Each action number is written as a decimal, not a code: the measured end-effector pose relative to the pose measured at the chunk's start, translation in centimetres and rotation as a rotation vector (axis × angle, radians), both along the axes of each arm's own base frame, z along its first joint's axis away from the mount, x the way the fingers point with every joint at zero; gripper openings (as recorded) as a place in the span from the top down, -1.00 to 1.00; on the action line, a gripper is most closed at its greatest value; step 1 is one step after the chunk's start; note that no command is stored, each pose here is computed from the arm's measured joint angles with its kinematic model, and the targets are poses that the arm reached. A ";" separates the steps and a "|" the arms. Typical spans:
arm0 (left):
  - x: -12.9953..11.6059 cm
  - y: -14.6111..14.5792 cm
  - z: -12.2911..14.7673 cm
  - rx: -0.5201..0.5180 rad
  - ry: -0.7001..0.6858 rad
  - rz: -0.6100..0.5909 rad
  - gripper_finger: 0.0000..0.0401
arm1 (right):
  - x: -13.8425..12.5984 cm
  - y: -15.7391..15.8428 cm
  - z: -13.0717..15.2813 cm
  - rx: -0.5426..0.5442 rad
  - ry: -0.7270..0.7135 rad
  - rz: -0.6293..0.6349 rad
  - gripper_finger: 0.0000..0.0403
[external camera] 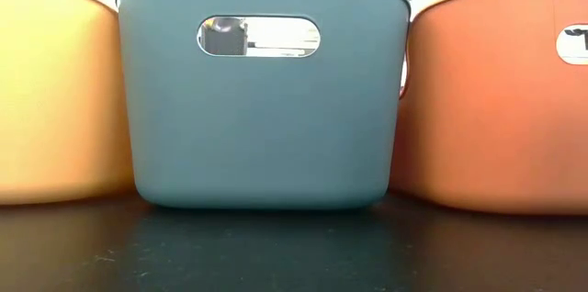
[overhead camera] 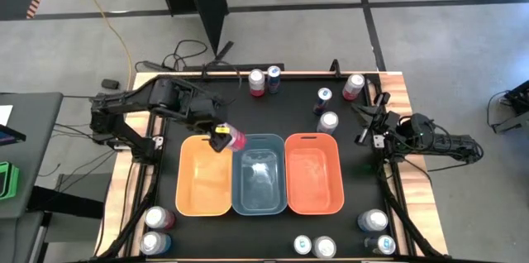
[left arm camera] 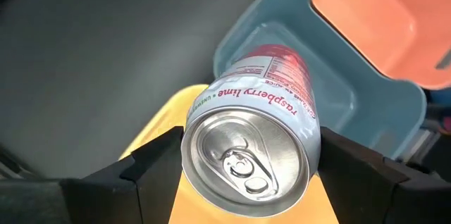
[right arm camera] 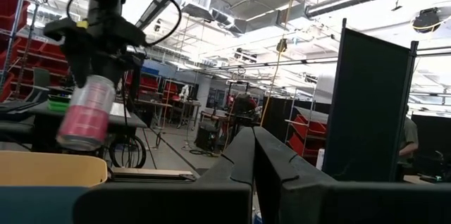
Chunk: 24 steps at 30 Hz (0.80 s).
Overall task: Sort soda cans
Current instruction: Put the top left pink-white soda can into the yellow bin
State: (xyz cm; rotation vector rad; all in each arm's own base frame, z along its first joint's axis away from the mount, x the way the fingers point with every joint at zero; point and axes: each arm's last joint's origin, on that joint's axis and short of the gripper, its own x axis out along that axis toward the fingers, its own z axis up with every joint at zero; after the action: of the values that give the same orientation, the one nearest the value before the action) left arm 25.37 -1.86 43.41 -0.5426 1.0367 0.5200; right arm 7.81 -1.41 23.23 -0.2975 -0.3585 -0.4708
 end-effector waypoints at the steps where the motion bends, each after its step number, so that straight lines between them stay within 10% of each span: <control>1: 0.0 -0.3 0.0 -0.008 -0.001 -0.008 -0.39 | 0.0 0.0 0.0 0.000 0.000 0.000 0.89; 24: 1.6 -7.1 -4.4 -0.116 0.141 0.088 -0.39 | 0.0 0.0 0.0 0.024 -0.008 0.013 0.89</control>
State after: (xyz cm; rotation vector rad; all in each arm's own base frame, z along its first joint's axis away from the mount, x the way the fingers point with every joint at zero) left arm 26.99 -8.92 39.04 -0.6638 1.1869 0.5842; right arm 7.83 -1.41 23.20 -0.2699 -0.3622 -0.4633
